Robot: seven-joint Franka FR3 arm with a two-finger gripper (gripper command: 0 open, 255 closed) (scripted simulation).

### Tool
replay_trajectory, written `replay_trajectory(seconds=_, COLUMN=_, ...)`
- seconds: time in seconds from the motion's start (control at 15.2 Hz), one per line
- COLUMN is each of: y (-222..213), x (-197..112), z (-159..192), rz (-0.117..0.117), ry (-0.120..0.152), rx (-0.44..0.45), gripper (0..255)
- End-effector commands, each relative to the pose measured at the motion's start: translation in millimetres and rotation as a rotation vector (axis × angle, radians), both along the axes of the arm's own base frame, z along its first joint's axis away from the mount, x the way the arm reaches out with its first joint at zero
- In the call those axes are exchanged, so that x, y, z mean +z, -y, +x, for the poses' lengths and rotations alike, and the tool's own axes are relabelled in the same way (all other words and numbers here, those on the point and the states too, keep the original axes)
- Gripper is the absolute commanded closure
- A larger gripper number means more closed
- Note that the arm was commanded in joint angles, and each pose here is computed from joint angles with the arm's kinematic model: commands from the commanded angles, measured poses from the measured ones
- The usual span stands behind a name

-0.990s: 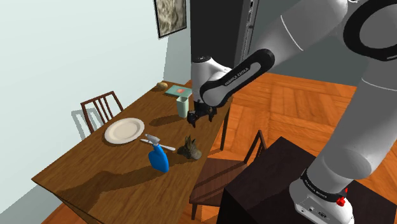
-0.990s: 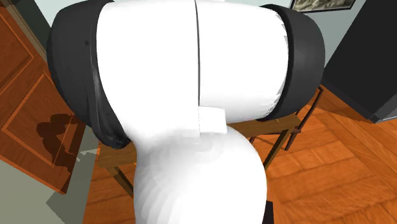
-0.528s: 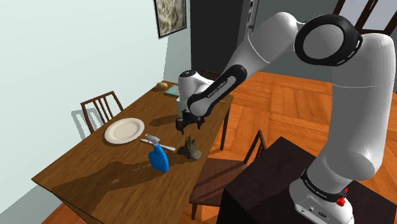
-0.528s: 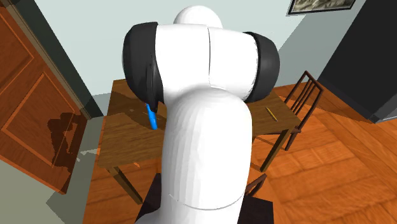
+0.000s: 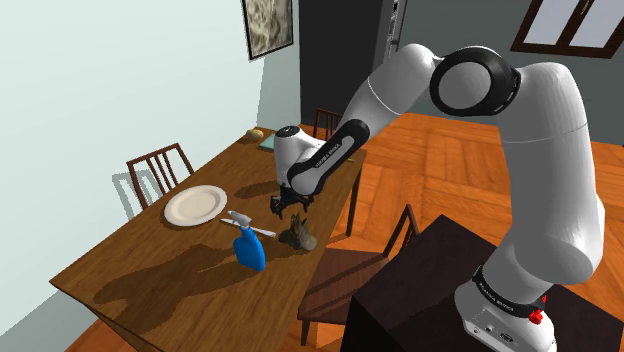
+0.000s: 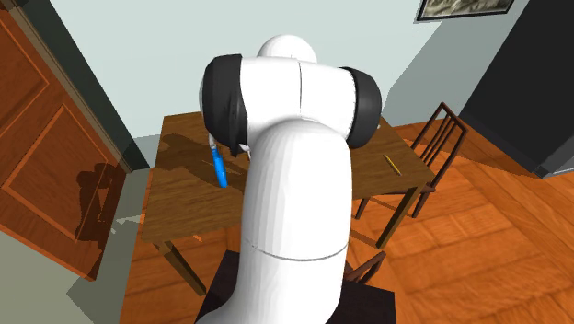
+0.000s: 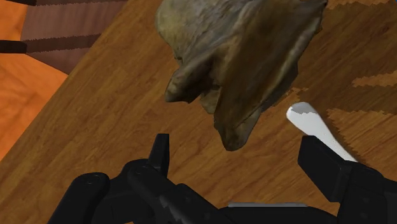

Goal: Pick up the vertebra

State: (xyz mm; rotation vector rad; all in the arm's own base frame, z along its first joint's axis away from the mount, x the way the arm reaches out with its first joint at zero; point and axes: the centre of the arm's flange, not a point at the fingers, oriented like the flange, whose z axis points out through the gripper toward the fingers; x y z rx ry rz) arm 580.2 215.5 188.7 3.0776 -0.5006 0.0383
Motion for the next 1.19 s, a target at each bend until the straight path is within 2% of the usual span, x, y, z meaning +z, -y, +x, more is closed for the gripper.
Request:
replay_trajectory(seconds=0.0, y=0.1, x=-10.6, z=0.6, rz=0.000, ry=0.000, rx=0.000, gripper=0)
replay_trajectory(seconds=0.2, y=0.1, x=-18.9, z=0.6, rz=0.000, ry=0.000, rx=0.000, gripper=0)
replay_trajectory(seconds=0.26, y=0.5, x=-19.1, z=1.0, rz=0.000, ry=0.000, rx=0.000, gripper=255)
replay_trajectory(seconds=0.86, y=0.1, x=-18.9, z=0.6, rz=0.000, ry=0.000, rx=0.000, gripper=255)
replay_trajectory(seconds=1.12, y=0.1, x=2.2, z=0.6, rz=0.000, ry=0.000, rx=0.000, gripper=255)
